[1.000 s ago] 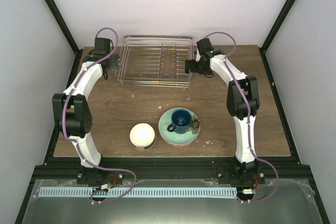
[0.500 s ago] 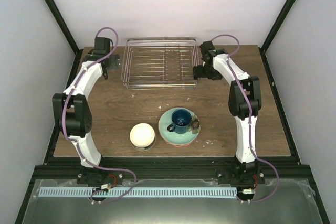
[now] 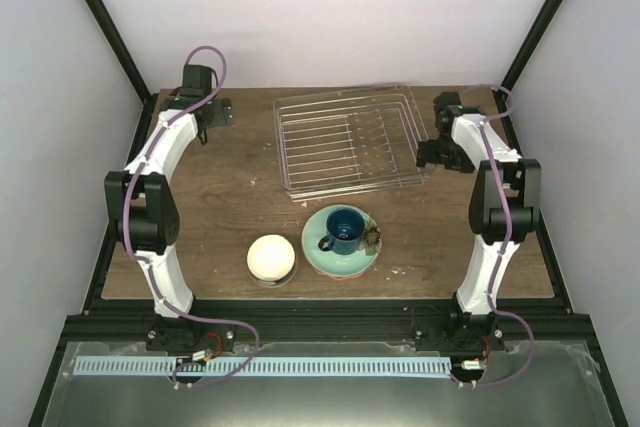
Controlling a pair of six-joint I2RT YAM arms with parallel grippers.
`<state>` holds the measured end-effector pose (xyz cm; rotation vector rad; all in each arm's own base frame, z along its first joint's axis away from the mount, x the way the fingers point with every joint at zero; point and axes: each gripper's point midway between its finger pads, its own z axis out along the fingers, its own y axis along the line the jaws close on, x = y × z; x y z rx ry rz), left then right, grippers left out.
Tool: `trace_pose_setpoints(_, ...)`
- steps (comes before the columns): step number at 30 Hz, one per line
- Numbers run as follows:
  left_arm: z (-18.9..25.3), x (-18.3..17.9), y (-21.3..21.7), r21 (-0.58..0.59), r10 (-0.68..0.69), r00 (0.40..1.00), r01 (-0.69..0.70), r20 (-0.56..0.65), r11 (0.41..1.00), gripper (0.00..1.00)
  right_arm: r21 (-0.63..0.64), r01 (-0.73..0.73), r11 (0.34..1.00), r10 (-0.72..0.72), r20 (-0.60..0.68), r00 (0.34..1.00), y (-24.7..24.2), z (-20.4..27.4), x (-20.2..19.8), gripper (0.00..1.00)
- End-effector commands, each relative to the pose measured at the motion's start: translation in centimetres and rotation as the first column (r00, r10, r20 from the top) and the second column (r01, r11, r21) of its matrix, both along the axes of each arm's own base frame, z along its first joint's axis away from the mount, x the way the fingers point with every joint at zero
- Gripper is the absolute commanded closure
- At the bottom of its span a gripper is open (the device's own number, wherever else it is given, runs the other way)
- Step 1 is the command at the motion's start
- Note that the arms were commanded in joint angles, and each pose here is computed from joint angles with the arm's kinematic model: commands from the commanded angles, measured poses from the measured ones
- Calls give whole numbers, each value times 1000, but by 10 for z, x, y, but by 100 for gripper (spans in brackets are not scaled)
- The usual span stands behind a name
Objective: Load the mixed dishes into the dish rack
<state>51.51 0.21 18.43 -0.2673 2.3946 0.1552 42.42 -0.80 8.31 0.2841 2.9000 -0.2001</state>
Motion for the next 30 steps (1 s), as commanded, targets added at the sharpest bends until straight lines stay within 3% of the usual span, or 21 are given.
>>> trace_pose_setpoints(1, 0, 7, -4, -15, -21, 1000, 21, -10, 1000, 0, -52, 85, 995, -85, 0, 996, -33, 16, -22, 0)
trace_pose_setpoints(18, -17, 26, -19, -52, -72, 996, 69, -49, 996, 0, -115, 177, 977, -195, -172, 965, -51, 2, -111, 0)
trace_pose_setpoints(30, -28, 27, -40, -51, -104, 992, 101, -67, 994, 0, -96, 164, 982, -174, -112, 978, -52, 22, -96, 0)
